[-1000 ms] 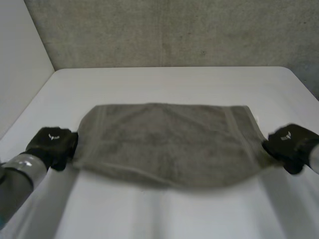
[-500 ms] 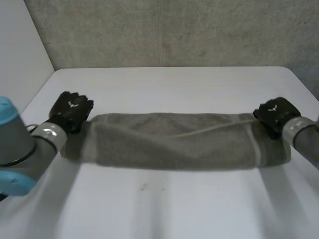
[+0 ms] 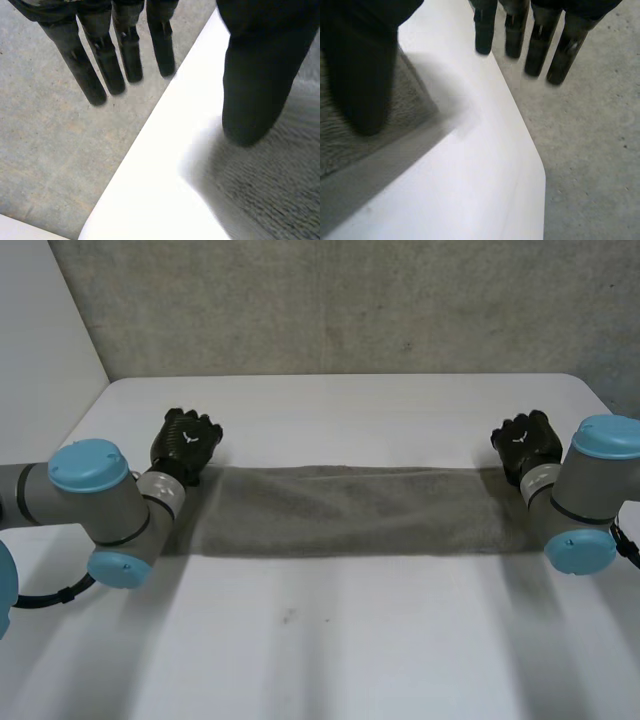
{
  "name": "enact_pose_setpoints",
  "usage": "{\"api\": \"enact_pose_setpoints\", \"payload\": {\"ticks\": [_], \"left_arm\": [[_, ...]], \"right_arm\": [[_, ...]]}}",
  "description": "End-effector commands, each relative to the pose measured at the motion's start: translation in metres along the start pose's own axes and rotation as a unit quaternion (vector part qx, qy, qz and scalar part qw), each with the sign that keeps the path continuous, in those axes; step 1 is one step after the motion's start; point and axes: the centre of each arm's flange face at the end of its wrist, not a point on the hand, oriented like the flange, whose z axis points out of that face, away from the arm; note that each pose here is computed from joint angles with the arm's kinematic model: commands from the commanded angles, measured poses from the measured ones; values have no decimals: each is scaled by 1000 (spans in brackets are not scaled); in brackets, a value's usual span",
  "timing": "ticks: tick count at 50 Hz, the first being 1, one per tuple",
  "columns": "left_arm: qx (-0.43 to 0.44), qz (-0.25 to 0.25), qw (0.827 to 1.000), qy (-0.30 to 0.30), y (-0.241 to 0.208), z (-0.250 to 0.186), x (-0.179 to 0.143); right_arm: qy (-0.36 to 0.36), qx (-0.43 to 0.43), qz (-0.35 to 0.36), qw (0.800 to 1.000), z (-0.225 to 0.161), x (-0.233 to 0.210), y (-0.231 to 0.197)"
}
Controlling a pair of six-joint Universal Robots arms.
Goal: Fold the towel.
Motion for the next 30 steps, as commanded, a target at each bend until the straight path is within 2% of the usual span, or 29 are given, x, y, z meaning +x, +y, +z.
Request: {"api": "enact_pose_setpoints", "payload": {"ticks": [1, 7, 11, 12, 15, 19, 24, 30], "left_arm": [[-3, 1, 1000, -17, -11, -3, -3], [-11, -6, 997, -73, -36, -19, -35], [-3, -39, 996, -84, -59, -52, -54], [-3, -40, 996, -84, -59, -52, -54], [2, -77, 993, -84, -68, -71, -57], [-3, -141, 988, -68, -70, -95, -48], [-13, -181, 982, -57, -65, -108, -39], [-21, -190, 980, -52, -60, -113, -33]], "right_arm": [[46, -4, 19, 999, -13, 33, -20], [63, 19, 62, 996, -43, 67, -49], [-26, 3, 72, 997, -88, 67, -61], [-26, 3, 72, 997, -89, 67, -61], [-93, -53, 103, 989, -109, 55, -44], [-116, -94, 136, 979, -117, 51, -29], [-121, -119, 165, 972, -120, 48, -10], [-117, -107, 170, 973, -110, 37, 14]]}}
